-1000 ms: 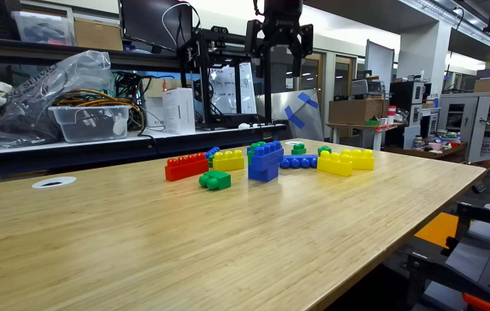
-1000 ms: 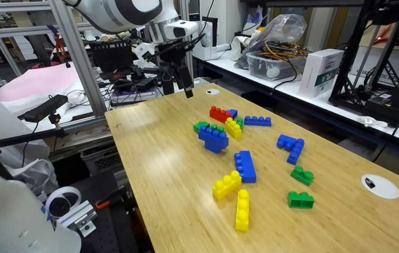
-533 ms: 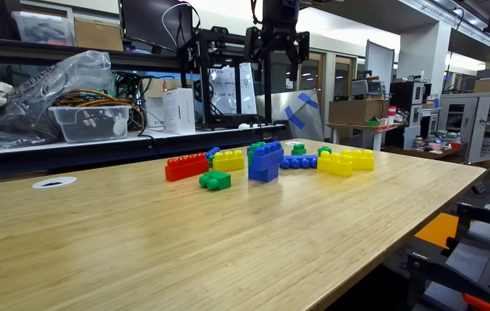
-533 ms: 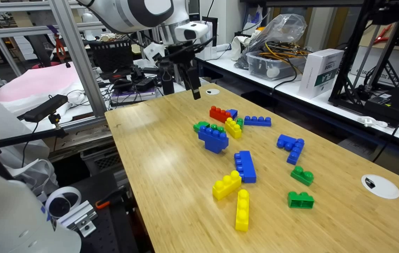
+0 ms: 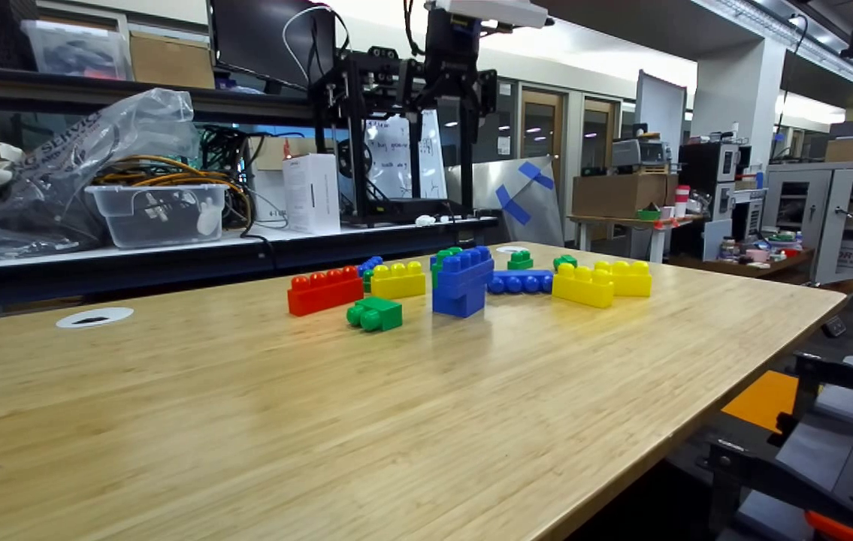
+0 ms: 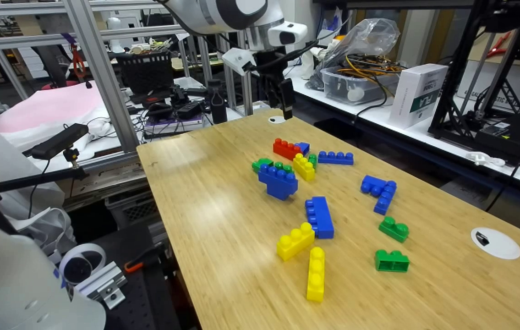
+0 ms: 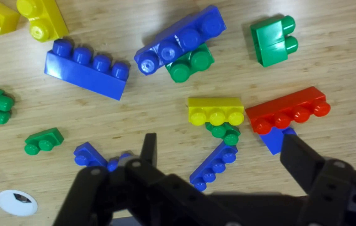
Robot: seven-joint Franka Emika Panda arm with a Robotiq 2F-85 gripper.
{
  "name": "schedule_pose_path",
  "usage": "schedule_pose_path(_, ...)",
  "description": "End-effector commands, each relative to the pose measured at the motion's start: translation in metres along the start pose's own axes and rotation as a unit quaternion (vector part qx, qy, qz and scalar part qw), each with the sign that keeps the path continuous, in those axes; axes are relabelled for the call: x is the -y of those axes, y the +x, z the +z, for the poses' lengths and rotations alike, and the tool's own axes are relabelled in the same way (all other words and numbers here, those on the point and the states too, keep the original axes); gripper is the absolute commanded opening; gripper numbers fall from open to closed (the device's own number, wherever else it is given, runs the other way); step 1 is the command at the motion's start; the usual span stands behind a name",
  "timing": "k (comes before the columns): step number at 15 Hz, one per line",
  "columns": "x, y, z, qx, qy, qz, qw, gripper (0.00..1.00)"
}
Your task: Move the building block tower forward
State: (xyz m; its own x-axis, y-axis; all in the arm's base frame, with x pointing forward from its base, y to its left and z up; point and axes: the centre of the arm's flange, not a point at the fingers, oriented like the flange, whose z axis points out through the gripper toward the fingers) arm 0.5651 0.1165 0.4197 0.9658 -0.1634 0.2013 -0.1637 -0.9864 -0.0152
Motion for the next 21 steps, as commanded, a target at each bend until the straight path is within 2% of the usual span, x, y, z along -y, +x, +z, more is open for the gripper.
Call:
schedule_pose_path(1, 0.004, 0.054, 0.023, 0.028, -0.010, -0.014, 0.9995, 1.00)
schedule_pose_path(4, 0.000, 0.090, 0.049, 0.043, -0.016, -0.014, 0.9988, 1.00)
schedule_pose_path(7, 0.004, 0.108, 0.073, 0.066, -0.020, -0.027, 0.9972, 1.00)
schedule_pose_path(15, 0.016, 0.100, 0.142, 0.128, -0.032, -0.092, 0.9870, 1.00)
schedule_pose_path(16, 0.015, 0.097, 0.150, 0.132, -0.032, -0.102, 0.9856, 0.90)
schedule_pose_path(17, 0.015, 0.095, 0.156, 0.135, -0.033, -0.111, 0.9840, 0.74)
schedule_pose_path(21, 0.014, 0.083, 0.174, 0.145, -0.030, -0.145, 0.9783, 0.45)
